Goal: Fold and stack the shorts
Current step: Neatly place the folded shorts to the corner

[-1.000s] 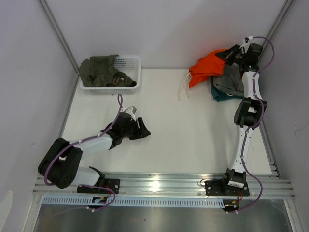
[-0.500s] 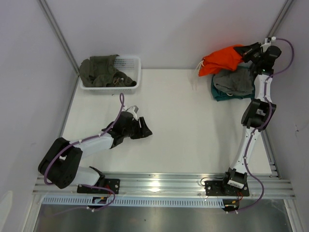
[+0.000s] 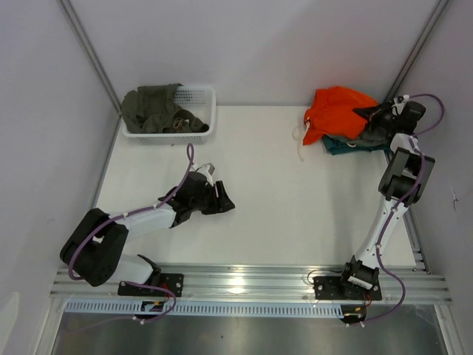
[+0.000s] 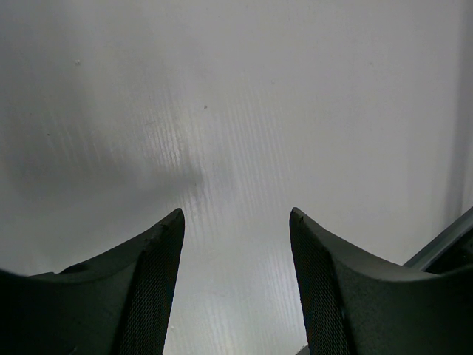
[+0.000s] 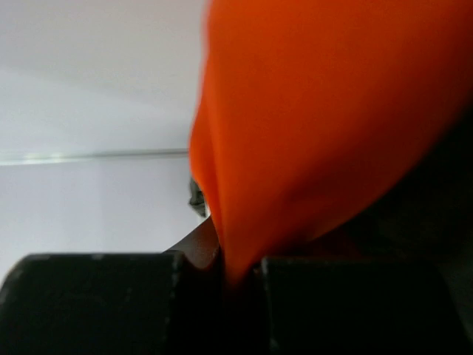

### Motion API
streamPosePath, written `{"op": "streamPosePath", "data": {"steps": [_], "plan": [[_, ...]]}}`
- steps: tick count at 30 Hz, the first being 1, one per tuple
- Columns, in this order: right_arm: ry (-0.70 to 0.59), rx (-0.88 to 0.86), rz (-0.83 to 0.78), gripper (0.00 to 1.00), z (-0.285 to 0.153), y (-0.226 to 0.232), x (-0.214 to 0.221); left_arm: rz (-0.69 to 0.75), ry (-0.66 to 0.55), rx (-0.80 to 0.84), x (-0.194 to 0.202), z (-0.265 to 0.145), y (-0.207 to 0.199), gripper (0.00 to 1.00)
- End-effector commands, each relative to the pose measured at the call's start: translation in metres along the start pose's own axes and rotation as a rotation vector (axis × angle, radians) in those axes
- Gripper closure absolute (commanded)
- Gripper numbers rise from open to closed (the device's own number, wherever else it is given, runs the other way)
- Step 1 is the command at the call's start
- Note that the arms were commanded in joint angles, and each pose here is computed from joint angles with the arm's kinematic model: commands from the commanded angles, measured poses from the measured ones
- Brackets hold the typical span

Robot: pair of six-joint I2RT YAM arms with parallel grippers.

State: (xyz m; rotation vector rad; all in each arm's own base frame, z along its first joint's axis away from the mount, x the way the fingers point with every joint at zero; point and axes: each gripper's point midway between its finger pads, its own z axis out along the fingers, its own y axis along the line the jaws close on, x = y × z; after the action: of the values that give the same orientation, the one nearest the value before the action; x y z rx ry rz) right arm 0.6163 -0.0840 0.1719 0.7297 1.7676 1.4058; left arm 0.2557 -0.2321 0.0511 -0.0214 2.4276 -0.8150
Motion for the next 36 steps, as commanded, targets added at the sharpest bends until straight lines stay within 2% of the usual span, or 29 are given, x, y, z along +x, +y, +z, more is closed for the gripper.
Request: {"op": "streamPosePath", "data": {"steps": [1,2,3,4,8,11,16,17,19,22,26,27,28,30,36], "plan": [[-0.09,0.147,-0.078,0.94,-0.044,0.008,-0.03,0.042,-0.034,0.033,-0.015,-0.001,-0.016,0.38],[-0.119,0.215,-0.082,0.9,-0.048,-0.001,-0.037,0.043,-0.032,0.035,-0.014,-0.001,-0.017,0.37],[-0.092,0.295,-0.064,0.88,-0.054,-0.014,-0.032,0.045,-0.034,0.035,-0.015,-0.001,-0.018,0.37],[-0.111,0.303,-0.103,0.86,-0.054,-0.005,-0.047,0.047,-0.033,0.041,-0.015,-0.002,-0.019,0.37],[-0.188,0.441,-0.144,0.85,-0.067,-0.011,-0.079,0.051,-0.03,0.046,-0.013,-0.002,-0.022,0.37],[-0.225,0.418,-0.184,0.8,-0.065,-0.009,-0.096,0.054,-0.031,0.044,-0.013,-0.002,-0.022,0.37],[-0.264,0.383,-0.221,0.8,-0.056,-0.02,-0.112,0.065,-0.028,0.037,-0.014,-0.003,-0.022,0.37],[-0.271,0.39,-0.219,0.88,-0.055,-0.028,-0.114,0.066,-0.026,0.033,-0.013,-0.003,-0.021,0.38],[-0.282,0.384,-0.237,0.93,-0.052,-0.029,-0.117,0.069,-0.026,0.024,-0.013,-0.004,-0.019,0.37],[-0.242,0.339,-0.216,0.78,-0.045,-0.032,-0.109,0.068,-0.021,0.013,-0.011,-0.002,-0.016,0.37],[-0.231,0.319,-0.232,0.77,-0.041,-0.026,-0.104,0.06,-0.005,0.019,-0.008,0.002,-0.015,0.37],[-0.224,0.306,-0.232,0.78,-0.039,-0.022,-0.102,0.059,0.0,0.015,-0.006,0.003,-0.014,0.37],[-0.208,0.294,-0.226,0.9,-0.037,-0.021,-0.098,0.06,0.0,0.017,-0.006,0.003,-0.015,0.37],[-0.206,0.285,-0.235,1.0,-0.036,-0.015,-0.097,0.061,-0.002,0.018,-0.007,0.004,-0.016,0.37],[-0.3,0.389,-0.356,1.0,-0.039,0.002,-0.113,0.067,-0.002,0.008,-0.009,0.002,-0.015,0.37]]}}
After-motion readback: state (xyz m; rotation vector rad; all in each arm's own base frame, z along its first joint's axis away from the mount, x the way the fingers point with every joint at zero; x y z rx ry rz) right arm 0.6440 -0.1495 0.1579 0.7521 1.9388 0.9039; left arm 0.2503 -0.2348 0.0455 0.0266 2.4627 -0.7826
